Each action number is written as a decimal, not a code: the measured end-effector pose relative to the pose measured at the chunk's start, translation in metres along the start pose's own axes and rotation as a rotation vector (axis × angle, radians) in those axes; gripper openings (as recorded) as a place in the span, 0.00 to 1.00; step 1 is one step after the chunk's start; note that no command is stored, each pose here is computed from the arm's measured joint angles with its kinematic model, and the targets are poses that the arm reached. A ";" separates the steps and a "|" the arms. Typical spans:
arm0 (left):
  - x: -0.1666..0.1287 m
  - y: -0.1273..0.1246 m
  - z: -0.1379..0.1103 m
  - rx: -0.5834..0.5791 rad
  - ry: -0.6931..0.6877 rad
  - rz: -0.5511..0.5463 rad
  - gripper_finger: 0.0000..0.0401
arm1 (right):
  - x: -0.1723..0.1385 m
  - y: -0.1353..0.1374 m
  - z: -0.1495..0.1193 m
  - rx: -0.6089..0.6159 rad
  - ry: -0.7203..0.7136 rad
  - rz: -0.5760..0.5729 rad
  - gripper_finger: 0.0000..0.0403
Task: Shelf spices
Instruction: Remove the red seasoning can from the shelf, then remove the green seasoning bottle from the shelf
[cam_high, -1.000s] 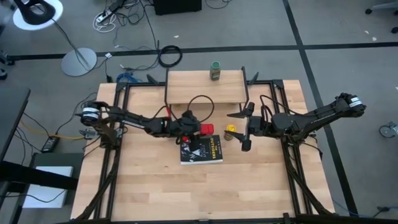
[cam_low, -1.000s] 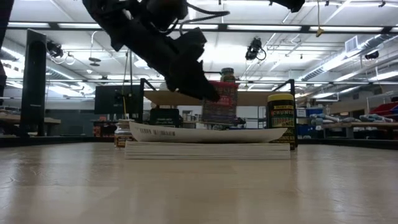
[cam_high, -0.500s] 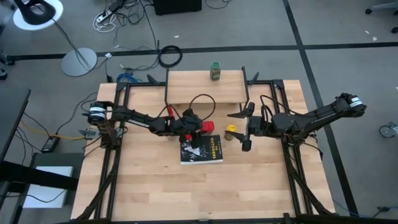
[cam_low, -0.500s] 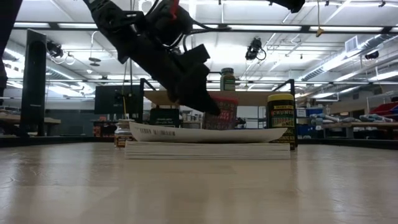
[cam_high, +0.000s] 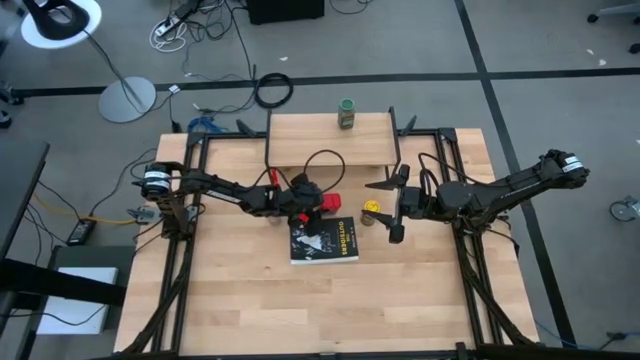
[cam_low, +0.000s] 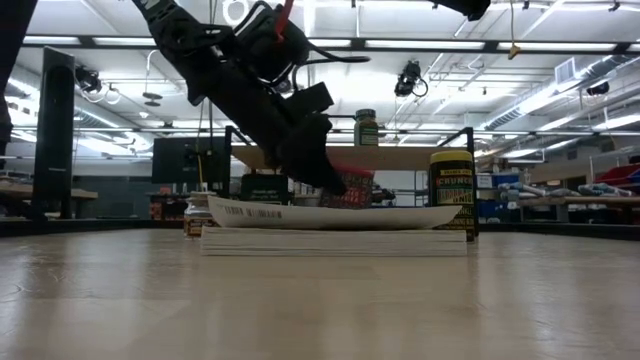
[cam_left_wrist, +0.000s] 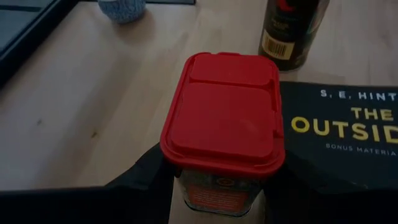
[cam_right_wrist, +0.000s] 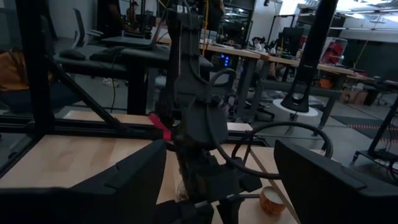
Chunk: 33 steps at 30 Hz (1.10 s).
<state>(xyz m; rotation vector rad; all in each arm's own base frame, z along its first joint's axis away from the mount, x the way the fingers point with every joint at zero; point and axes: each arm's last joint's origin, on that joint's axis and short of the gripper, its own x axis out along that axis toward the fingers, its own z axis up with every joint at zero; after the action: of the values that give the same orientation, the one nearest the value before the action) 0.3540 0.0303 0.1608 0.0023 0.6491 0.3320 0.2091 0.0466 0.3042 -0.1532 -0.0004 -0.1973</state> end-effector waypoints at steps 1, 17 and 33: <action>0.000 0.000 0.000 0.000 0.002 0.000 0.47 | 0.000 0.000 0.000 0.000 0.000 0.000 0.74; -0.001 -0.005 0.005 -0.026 -0.053 -0.015 0.69 | 0.000 0.000 0.000 0.000 0.000 0.000 0.74; -0.024 -0.009 0.046 -0.049 -0.189 -0.050 0.68 | 0.000 0.000 -0.001 -0.004 0.008 -0.008 0.74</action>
<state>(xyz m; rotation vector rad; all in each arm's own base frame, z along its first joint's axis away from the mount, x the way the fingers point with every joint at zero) 0.3663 0.0191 0.2109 -0.0289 0.4531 0.2951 0.2090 0.0463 0.3034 -0.1567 0.0069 -0.2064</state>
